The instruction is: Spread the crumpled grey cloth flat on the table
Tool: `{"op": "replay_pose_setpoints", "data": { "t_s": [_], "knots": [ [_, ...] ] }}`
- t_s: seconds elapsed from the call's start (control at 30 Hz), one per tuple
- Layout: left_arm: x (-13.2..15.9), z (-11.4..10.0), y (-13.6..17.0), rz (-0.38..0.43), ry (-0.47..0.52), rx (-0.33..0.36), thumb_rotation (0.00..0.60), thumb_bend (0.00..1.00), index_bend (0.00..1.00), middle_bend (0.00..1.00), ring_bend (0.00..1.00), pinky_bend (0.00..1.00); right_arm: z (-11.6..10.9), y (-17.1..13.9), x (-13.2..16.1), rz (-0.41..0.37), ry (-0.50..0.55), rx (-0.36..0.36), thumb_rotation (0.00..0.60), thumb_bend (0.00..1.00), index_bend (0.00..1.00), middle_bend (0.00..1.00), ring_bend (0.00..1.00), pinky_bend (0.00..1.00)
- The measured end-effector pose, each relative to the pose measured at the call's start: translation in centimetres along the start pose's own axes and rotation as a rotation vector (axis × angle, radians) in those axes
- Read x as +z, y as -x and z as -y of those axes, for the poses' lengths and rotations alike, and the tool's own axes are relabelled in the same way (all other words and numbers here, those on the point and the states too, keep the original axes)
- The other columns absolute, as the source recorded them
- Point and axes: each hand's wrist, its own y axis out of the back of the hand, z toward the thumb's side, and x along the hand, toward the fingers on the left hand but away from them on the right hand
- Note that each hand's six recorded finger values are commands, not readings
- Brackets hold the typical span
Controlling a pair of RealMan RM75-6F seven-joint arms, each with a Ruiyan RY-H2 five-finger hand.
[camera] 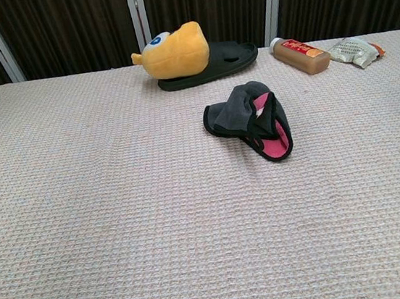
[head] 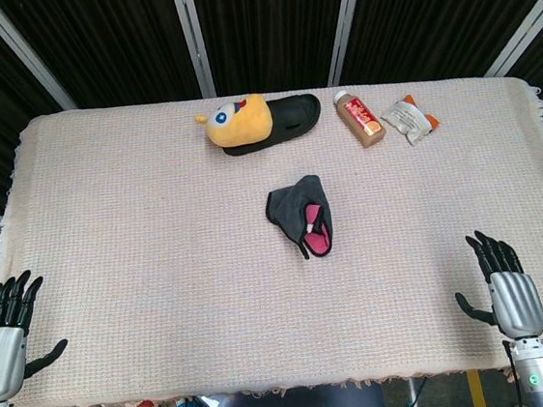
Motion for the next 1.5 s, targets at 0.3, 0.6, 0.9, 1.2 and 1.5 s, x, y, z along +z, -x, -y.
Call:
{"op": "replay_pose_setpoints", "data": {
  "t_s": [0.3,0.6,0.9,1.2,1.5],
  "knots": [
    [0.1,-0.1,0.0,0.003,0.000,0.002,0.600,0.00,0.00,0.00,0.00,0.00,0.1,-0.1,-0.1,0.001,0.000,0.001,0.600,0.30,0.01,0.02,0.00,0.01],
    [0.1,0.1,-0.1,0.004,0.009,-0.007,0.600,0.00,0.00,0.00,0.00,0.00,0.0,0.3,0.4,-0.024,0.023,-0.009,0.600,0.30,0.02,0.02,0.00,0.01],
    [0.2,0.4,-0.4,0.002,0.005,-0.012,0.600,0.00,0.00,0.00,0.00,0.00,-0.7,1.4,0.4,-0.088,0.004,-0.062,0.600,0.30,0.13,0.10,0.04,0.10],
    [0.3,1.5,-0.9,-0.006,-0.015,-0.037,0.600,0.00,0.00,0.00,0.00,0.00,-1.0,5.2,2.5,-0.272,-0.017,-0.115,0.600,0.30,0.23,0.17,0.11,0.19],
    [0.7,2.0,-1.4,-0.005,-0.038,-0.037,0.600,0.00,0.00,0.00,0.00,0.00,2.4,10.0,8.4,-0.496,-0.022,-0.070,0.600,0.30,0.23,0.17,0.11,0.19]
  ]
}}
